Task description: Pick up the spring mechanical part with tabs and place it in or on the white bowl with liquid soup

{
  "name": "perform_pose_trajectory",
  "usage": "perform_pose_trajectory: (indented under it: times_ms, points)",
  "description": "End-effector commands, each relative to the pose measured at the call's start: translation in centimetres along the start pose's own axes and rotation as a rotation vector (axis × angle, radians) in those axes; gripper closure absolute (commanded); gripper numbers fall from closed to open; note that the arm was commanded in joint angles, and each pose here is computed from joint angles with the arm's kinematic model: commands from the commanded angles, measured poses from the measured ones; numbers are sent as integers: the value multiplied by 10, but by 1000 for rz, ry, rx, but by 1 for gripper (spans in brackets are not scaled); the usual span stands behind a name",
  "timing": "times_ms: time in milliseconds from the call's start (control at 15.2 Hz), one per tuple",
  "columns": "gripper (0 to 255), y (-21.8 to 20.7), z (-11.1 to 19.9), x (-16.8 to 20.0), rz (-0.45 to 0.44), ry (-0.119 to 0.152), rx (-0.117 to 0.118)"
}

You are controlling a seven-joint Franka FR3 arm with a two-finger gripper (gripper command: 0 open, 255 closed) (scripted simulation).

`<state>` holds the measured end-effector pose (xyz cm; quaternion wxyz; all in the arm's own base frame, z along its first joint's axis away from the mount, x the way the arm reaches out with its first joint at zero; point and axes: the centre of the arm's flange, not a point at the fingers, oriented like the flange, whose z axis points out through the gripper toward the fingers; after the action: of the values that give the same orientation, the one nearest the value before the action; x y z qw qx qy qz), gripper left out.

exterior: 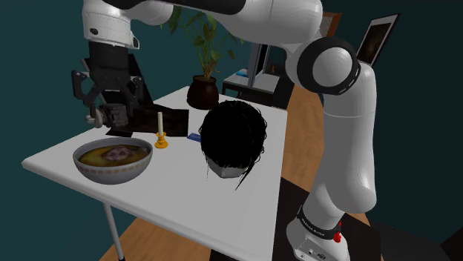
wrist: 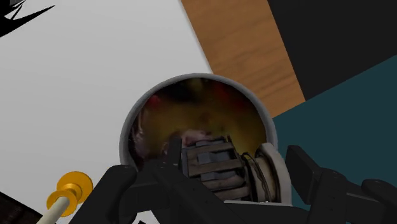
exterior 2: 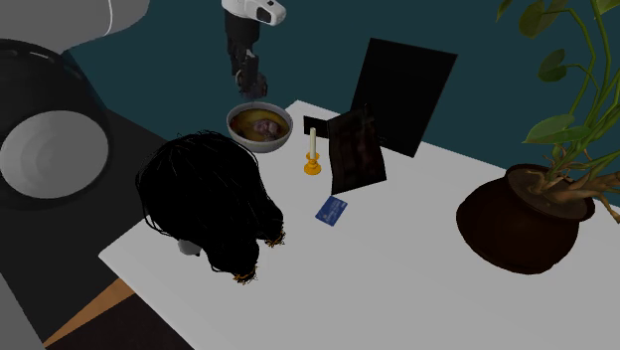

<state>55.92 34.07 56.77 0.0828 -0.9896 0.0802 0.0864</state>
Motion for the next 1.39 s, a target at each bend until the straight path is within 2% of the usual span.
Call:
perform_pose_trajectory:
  times_ms: [0,792,1320]
  points:
    - [255,-1,9,0,2,1,1]
    - [255,8,71,12,2,1,1]
    - [255,9,74,13,2,1,1]
